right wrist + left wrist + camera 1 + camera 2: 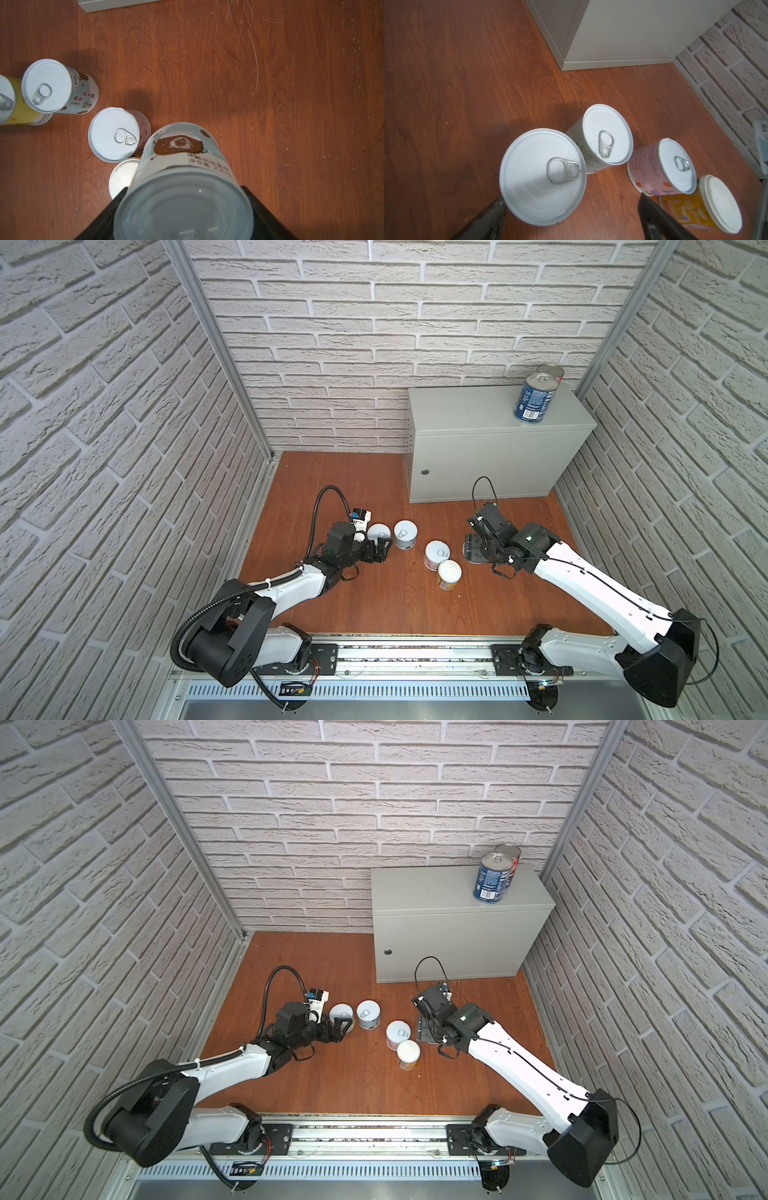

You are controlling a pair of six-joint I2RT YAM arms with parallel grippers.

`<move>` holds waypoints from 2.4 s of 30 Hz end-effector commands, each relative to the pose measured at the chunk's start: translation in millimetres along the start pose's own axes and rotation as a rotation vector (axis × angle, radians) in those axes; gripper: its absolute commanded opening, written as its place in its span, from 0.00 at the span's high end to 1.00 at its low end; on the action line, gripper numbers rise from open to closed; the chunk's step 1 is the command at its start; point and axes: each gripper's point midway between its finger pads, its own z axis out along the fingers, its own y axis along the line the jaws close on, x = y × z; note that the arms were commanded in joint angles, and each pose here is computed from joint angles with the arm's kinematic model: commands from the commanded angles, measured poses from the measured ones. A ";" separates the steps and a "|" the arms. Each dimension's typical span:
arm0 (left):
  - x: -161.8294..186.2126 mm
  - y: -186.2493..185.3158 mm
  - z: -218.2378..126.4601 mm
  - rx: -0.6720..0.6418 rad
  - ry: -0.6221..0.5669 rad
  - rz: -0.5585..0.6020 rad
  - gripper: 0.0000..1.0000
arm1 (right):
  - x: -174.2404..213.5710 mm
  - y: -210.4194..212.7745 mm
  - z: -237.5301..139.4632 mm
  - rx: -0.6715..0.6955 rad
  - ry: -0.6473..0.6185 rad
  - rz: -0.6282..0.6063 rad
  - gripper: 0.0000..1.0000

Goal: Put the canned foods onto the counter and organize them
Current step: 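Lift the light-blue labelled can off the floor with the right gripper, then carry the can toward the left gripper while the left gripper reaches to grasp it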

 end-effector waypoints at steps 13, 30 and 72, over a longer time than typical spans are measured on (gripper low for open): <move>-22.6 -64.0 -9.7 0.296 -0.109 0.108 0.02 | -35.4 56.3 0.4 -0.162 -0.033 -0.033 0.51; 1.0 -143.1 -18.8 0.553 -0.063 0.333 0.03 | -28.3 101.5 1.7 -0.328 0.092 -0.118 0.54; 17.7 -163.3 -18.9 0.595 -0.036 0.445 0.14 | 17.3 174.3 -16.5 -0.655 0.319 -0.263 0.56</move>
